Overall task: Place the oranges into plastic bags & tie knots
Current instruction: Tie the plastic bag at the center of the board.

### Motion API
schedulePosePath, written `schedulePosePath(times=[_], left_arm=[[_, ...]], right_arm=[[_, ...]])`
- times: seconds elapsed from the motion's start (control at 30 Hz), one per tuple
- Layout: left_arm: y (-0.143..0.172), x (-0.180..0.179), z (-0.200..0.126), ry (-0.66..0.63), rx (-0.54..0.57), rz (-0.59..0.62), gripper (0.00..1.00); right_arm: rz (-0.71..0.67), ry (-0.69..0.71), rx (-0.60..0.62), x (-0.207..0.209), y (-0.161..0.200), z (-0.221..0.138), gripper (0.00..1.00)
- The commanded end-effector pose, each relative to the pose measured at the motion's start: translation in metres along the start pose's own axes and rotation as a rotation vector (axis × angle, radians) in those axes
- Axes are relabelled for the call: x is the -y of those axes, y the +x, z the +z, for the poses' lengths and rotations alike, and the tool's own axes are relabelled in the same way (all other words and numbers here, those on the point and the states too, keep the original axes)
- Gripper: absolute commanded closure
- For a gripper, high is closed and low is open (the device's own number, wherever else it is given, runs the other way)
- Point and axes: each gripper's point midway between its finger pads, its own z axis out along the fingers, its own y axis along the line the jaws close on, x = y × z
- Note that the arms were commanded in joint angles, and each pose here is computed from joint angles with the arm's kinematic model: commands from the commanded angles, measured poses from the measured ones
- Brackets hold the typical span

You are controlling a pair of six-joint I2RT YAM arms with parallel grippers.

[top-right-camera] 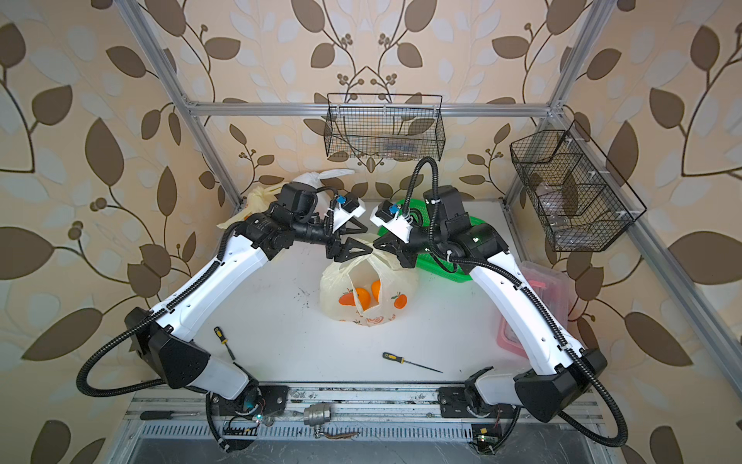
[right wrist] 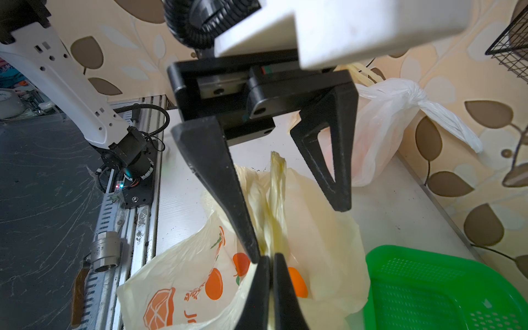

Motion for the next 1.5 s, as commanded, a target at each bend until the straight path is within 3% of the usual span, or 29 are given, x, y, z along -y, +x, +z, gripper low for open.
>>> schedulePosePath(times=[0.0, 0.07, 0.17, 0.27, 0.5, 0.63, 0.83, 0.87, 0.93, 1.1, 1.13, 1.33, 1.47], left_arm=[[-0.016, 0.015, -0.009, 0.034, 0.033, 0.053, 0.34], [-0.013, 0.015, -0.009, 0.036, 0.024, 0.047, 0.35], [-0.012, 0.018, -0.009, 0.043, 0.019, 0.044, 0.23], [-0.009, 0.019, -0.009, 0.044, 0.014, 0.040, 0.25], [-0.007, 0.018, -0.008, 0.031, 0.004, 0.049, 0.45], [-0.005, 0.017, -0.007, 0.034, -0.002, 0.048, 0.49], [-0.001, 0.018, -0.007, 0.037, -0.019, 0.039, 0.83], [0.000, 0.018, -0.007, 0.034, -0.023, 0.036, 0.90], [0.001, 0.018, -0.008, 0.030, -0.026, 0.030, 1.00], [0.001, 0.013, -0.009, -0.005, -0.021, -0.012, 1.00], [0.000, 0.013, -0.009, -0.008, -0.018, -0.025, 1.00], [-0.010, 0.014, -0.008, 0.020, 0.004, -0.167, 1.00], [-0.015, 0.015, -0.009, 0.034, 0.021, -0.283, 1.00]], right_arm=[[-0.011, 0.009, 0.019, -0.002, -0.010, -0.010, 1.00], [-0.008, 0.007, 0.019, -0.002, -0.010, -0.009, 1.00], [-0.009, 0.008, 0.021, -0.001, -0.010, -0.009, 1.00], [-0.005, 0.007, 0.024, -0.001, -0.011, -0.009, 1.00], [-0.003, 0.006, 0.021, -0.001, -0.011, -0.008, 1.00], [-0.002, 0.009, 0.024, -0.001, -0.012, -0.008, 1.00], [-0.003, 0.043, 0.025, 0.004, -0.011, -0.009, 1.00], [-0.005, 0.067, 0.030, 0.007, -0.011, -0.010, 0.97], [-0.005, 0.118, 0.041, 0.013, -0.012, -0.013, 0.73], [-0.034, 0.208, 0.114, 0.011, -0.014, -0.023, 0.20], [-0.054, 0.223, 0.117, 0.008, -0.014, -0.024, 0.14], [-0.201, 0.399, 0.135, 0.005, -0.007, -0.028, 0.08], [-0.377, 0.498, 0.166, 0.002, 0.006, -0.025, 0.07]])
